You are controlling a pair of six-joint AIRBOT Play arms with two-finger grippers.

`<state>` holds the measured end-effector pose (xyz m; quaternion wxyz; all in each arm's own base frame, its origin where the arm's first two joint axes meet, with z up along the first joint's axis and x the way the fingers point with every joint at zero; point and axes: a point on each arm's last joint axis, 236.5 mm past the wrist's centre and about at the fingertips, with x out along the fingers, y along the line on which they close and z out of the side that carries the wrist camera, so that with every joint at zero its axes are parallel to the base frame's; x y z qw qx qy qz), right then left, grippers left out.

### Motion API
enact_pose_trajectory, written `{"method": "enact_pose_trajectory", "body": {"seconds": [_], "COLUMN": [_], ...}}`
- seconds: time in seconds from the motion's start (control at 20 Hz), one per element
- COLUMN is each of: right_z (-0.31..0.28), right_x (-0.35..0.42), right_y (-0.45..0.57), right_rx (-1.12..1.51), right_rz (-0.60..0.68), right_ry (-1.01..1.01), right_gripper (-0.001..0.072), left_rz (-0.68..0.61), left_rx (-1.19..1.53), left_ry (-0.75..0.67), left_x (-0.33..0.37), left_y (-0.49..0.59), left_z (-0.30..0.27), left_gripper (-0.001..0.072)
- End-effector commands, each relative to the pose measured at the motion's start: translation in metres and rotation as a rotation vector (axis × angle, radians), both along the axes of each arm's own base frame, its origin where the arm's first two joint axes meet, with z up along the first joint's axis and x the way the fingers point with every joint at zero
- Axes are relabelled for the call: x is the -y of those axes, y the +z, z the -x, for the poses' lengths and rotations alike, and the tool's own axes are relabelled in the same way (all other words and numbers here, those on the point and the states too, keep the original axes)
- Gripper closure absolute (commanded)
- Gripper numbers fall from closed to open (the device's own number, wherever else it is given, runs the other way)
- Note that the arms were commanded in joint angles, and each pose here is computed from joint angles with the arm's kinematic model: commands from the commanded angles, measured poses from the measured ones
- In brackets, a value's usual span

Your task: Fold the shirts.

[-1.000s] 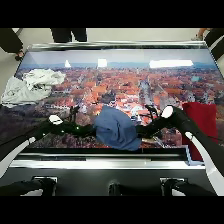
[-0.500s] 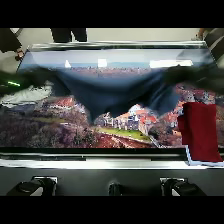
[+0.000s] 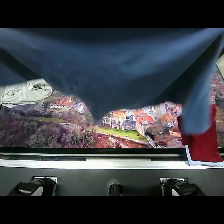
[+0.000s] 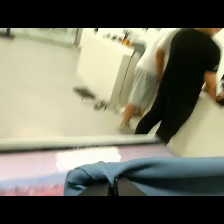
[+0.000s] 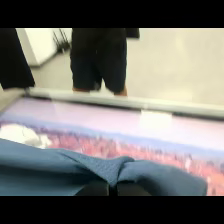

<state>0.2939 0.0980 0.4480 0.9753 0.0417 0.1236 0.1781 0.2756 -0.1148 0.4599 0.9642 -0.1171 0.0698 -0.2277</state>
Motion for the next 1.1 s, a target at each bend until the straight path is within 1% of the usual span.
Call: {"method": "enact_pose_trajectory", "body": {"seconds": [0.0,0.1,0.2,0.25,0.35,0.4,0.45,0.5,0.55,0.6,0.65,0.7,0.8,0.85,0.9,0.95,1.05], "right_z": [-0.041,-0.089,-0.144,-0.173,-0.224,-0.239,-0.248,-0.246,-0.236,-0.224,-0.212,-0.201,-0.172,-0.148,-0.122,-0.086,-0.016], "right_x": [-0.002,-0.016,-0.037,-0.051,-0.083,-0.093,-0.099,-0.102,-0.104,-0.102,-0.097,-0.086,-0.042,-0.012,0.01,0.019,0.016], "right_y": [-0.093,-0.175,-0.258,-0.293,-0.339,-0.358,-0.378,-0.396,-0.412,-0.42,-0.418,-0.411,-0.391,-0.388,-0.39,-0.398,-0.435], "right_rx": [-0.322,-0.519,-0.649,-0.68,-0.687,-0.706,-0.76,-0.829,-0.899,-0.941,-0.966,-0.986,-1.059,-1.14,-1.249,-1.372,-1.484], "right_rz": [0.134,0.192,0.175,0.121,-0.049,-0.128,-0.219,-0.266,-0.256,-0.204,-0.141,-0.078,0.046,0.102,0.114,0.102,0.069], "right_ry": [0.012,0.062,0.108,0.121,0.137,0.127,0.091,0.067,0.076,0.103,0.13,0.146,0.117,0.079,0.04,0.044,0.033], "right_gripper": [0.0665,0.0665,0.0665,0.0665,0.0665,0.0665,0.0665,0.0664,0.066,0.0523,0.0273,0.0141,0.0141,0.0141,0.0142,0.0142,0.0132], "left_rz": [-0.146,-0.212,-0.24,-0.234,-0.232,-0.233,-0.241,-0.247,-0.257,-0.271,-0.296,-0.315,-0.336,-0.35,-0.364,-0.375,-0.383], "left_rx": [-0.296,-0.503,-0.653,-0.701,-0.776,-0.816,-0.865,-0.894,-0.906,-0.903,-0.889,-0.876,-0.885,-0.902,-0.918,-0.926,-0.932], "left_ry": [0.068,0.08,0.08,0.099,0.129,0.134,0.131,0.128,0.124,0.117,0.101,0.09,0.083,0.089,0.094,0.097,0.105], "left_x": [-0.017,-0.022,-0.023,-0.025,-0.029,-0.03,-0.03,-0.03,-0.03,-0.031,-0.031,-0.033,-0.037,-0.043,-0.049,-0.052,-0.057], "left_y": [-0.103,-0.198,-0.294,-0.338,-0.406,-0.43,-0.449,-0.46,-0.467,-0.469,-0.468,-0.466,-0.467,-0.469,-0.472,-0.473,-0.474], "left_z": [-0.042,-0.069,-0.088,-0.098,-0.108,-0.109,-0.108,-0.108,-0.108,-0.109,-0.11,-0.111,-0.108,-0.105,-0.102,-0.1,-0.099], "left_gripper": [0.0677,0.0677,0.0676,0.0676,0.0676,0.0676,0.0676,0.0676,0.0675,0.0676,0.0675,0.0675,0.0675,0.0675,0.0675,0.0675,0.0675]}}
